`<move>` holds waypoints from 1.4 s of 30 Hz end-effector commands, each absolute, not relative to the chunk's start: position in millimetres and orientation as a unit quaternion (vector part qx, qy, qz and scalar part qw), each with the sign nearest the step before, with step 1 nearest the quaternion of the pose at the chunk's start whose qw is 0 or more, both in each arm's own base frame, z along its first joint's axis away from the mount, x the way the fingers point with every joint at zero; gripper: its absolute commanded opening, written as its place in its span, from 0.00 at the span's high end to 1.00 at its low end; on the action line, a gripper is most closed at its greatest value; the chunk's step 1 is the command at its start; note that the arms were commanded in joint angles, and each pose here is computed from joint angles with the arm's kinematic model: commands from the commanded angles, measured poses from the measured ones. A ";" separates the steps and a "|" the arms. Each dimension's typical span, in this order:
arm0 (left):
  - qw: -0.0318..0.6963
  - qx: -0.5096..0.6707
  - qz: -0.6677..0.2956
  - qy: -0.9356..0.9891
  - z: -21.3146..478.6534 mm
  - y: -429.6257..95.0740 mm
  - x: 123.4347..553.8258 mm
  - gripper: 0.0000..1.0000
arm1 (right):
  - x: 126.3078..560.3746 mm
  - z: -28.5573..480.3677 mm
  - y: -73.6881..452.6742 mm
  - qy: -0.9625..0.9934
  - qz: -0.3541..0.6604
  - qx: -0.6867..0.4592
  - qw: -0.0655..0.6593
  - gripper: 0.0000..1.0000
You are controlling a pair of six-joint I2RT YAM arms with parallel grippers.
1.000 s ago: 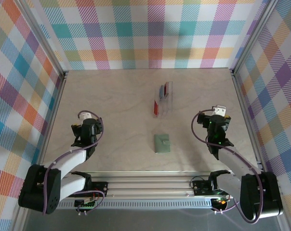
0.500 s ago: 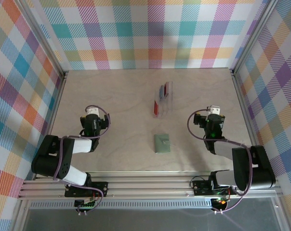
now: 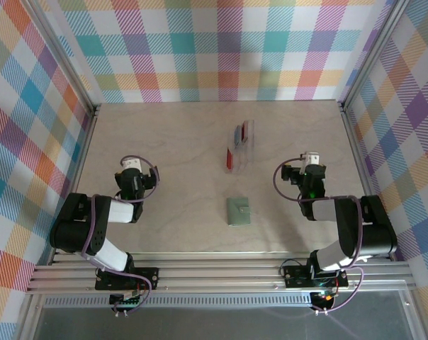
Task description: Put the credit cards into the card holder
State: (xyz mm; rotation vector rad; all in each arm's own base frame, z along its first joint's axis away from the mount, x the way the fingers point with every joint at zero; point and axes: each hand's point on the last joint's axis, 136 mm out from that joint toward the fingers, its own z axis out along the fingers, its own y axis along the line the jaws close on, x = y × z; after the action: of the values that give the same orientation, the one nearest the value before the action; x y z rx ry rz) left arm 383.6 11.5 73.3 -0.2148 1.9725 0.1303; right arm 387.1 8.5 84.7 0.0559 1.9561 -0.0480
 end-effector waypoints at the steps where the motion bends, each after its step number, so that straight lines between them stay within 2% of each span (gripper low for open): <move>1: 0.559 -0.101 0.040 0.822 82.5 12.5 390.8 0.00 | 395.3 93.7 13.8 0.817 -0.001 0.012 0.577 0.00; 13: 0.557 -0.099 0.040 0.824 81.8 12.3 391.9 0.00 | 394.6 94.2 12.8 0.817 -0.004 0.013 0.576 0.00; 17: 0.543 -0.027 -0.003 0.839 78.7 -15.5 398.0 0.00 | 394.7 94.6 12.4 0.816 -0.005 0.013 0.577 0.00; 22: 0.560 -0.096 0.020 0.823 82.0 11.3 390.6 0.00 | 394.5 94.5 12.3 0.817 -0.005 0.013 0.577 0.00; 42: 0.553 -0.087 0.042 0.827 81.8 7.5 393.6 0.00 | 394.5 94.7 12.6 0.816 -0.004 0.012 0.578 0.00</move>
State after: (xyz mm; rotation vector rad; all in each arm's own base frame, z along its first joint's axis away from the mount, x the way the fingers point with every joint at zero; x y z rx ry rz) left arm 389.0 7.1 74.9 -0.2014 1.9804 0.0880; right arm 389.5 12.9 84.1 0.0350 1.9494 -0.0160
